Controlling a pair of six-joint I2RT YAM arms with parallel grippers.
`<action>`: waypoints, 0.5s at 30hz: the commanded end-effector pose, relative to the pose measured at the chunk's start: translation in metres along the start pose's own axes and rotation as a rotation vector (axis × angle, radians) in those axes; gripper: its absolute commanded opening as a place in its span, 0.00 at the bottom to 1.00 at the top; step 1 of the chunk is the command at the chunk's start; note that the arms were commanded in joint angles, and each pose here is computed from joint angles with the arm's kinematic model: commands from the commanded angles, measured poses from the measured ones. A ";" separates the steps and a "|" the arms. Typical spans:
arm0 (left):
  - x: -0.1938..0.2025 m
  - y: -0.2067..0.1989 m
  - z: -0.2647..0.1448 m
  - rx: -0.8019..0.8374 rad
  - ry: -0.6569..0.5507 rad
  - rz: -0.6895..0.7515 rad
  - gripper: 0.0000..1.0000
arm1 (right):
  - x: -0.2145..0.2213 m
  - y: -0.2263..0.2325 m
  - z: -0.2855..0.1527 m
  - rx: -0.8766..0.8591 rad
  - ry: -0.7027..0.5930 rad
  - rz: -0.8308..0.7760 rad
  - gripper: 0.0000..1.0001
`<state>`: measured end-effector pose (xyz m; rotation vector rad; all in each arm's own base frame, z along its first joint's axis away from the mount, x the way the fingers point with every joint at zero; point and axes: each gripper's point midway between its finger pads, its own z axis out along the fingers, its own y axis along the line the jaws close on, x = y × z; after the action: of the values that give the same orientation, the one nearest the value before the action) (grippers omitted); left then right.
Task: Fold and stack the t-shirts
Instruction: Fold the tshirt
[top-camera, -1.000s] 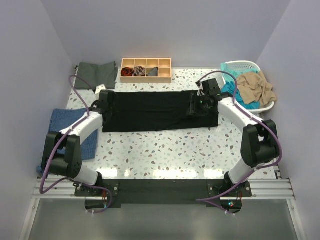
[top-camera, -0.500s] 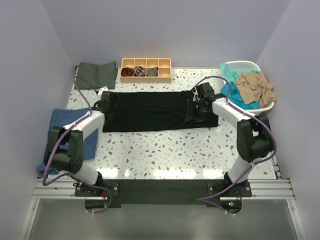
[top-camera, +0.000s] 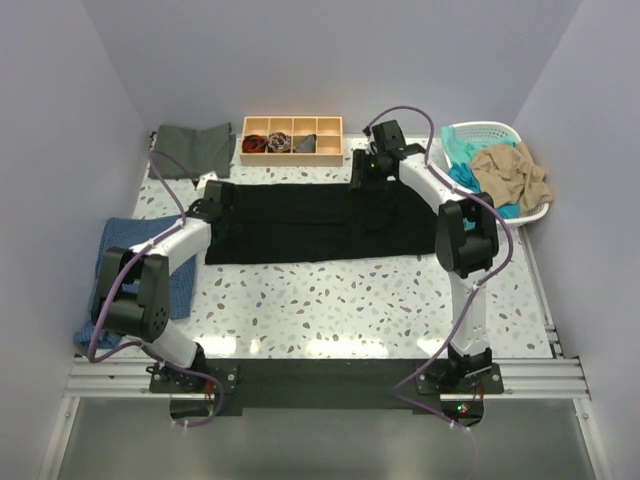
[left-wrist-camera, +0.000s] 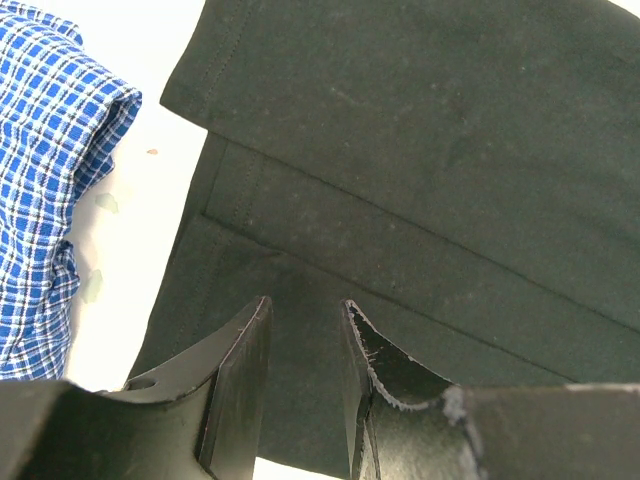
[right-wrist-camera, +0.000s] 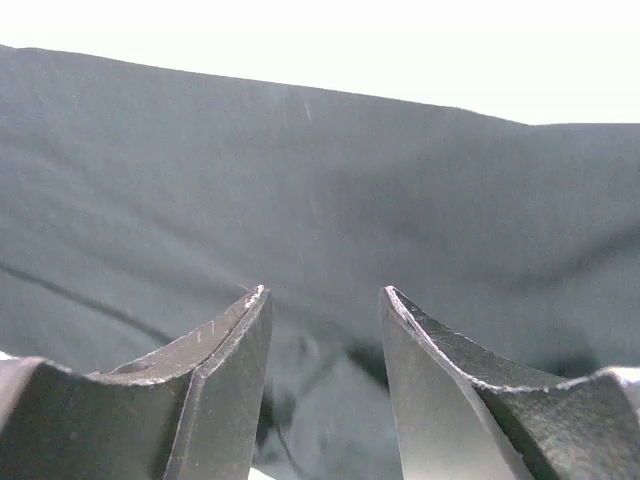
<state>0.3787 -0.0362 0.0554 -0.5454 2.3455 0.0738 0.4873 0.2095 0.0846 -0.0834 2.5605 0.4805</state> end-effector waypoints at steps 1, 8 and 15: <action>-0.020 -0.007 -0.002 0.010 -0.055 0.017 0.38 | -0.008 0.011 -0.004 -0.034 0.003 -0.023 0.51; -0.028 -0.012 -0.009 0.044 -0.079 0.008 0.38 | -0.003 -0.011 -0.076 0.102 -0.141 -0.054 0.55; -0.024 -0.016 -0.012 0.072 -0.071 0.006 0.38 | 0.037 -0.049 -0.105 0.266 -0.109 -0.044 0.56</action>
<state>0.3787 -0.0380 0.0554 -0.5225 2.3533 0.0660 0.4261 0.1527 0.1369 -0.0404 2.4860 0.2495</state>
